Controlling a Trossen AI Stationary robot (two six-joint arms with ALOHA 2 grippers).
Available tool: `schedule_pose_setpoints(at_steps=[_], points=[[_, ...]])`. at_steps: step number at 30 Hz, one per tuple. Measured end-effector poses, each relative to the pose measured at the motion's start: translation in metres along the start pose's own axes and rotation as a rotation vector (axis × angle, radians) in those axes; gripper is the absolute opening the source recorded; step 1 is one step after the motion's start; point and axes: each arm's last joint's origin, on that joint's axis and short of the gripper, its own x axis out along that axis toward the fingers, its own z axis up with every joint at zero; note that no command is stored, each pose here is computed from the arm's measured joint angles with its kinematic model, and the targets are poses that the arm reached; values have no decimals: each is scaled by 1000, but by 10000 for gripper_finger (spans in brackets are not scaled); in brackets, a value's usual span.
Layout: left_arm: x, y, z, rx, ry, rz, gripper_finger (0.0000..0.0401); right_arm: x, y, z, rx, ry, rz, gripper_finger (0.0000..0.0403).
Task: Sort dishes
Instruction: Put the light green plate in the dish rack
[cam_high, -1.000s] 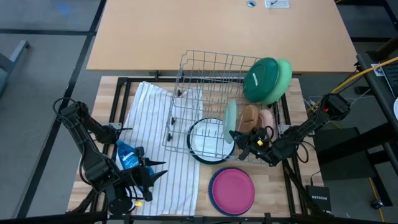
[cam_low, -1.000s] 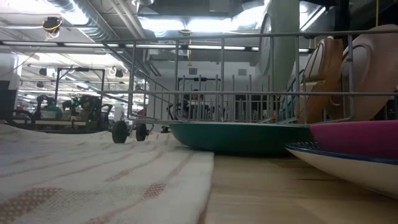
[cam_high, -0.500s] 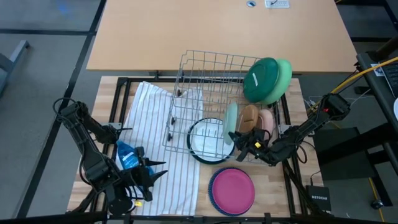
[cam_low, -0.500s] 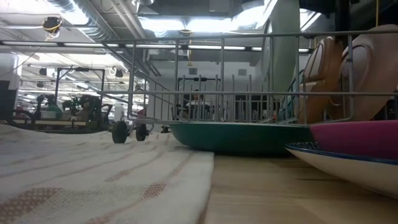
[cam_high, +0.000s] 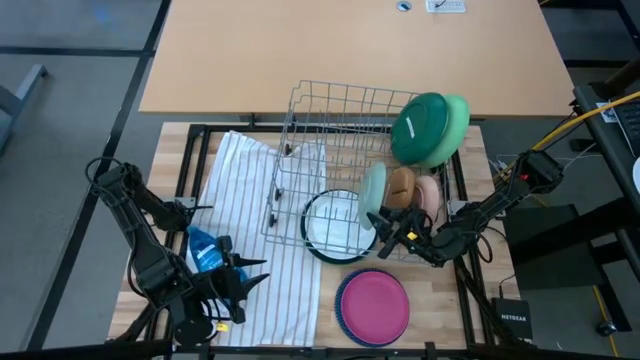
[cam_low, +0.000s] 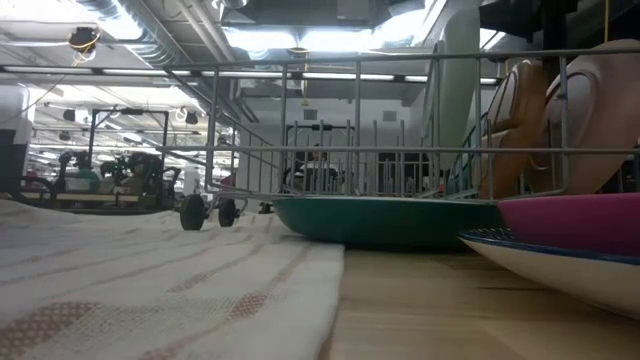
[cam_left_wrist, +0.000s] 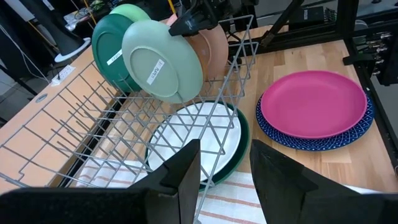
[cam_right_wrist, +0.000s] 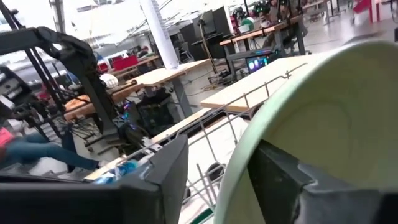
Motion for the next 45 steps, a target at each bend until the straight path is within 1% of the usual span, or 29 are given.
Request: schedule_pose_setpoints(at_steps=[3,7,10,18,24,29,32,39,43,45], points=[[0,0,0,0,0,0,129,0,0,0,-4,-1,1,172],[0,0,0,0,0,0,129,0,0,0,-4,0,4,171],[0,0,0,0,0,0,129,0,-1,-1,-29,10,6,170],[0,0,0,1,0,0,129,-8,-9,7,-158,70,36,170],[0,0,0,1,0,0,129,-18,-17,11,-268,150,124,170],[0,0,0,0,0,0,129,-20,-24,6,-376,217,155,170],[0,0,0,0,0,0,129,-20,-27,3,-427,241,152,170],[0,0,0,-1,0,0,129,-19,-22,9,-426,244,156,170],[0,0,0,-3,0,0,129,-20,-18,14,-504,311,199,170],[0,0,0,-3,0,0,129,-20,-17,18,-557,342,200,170]])
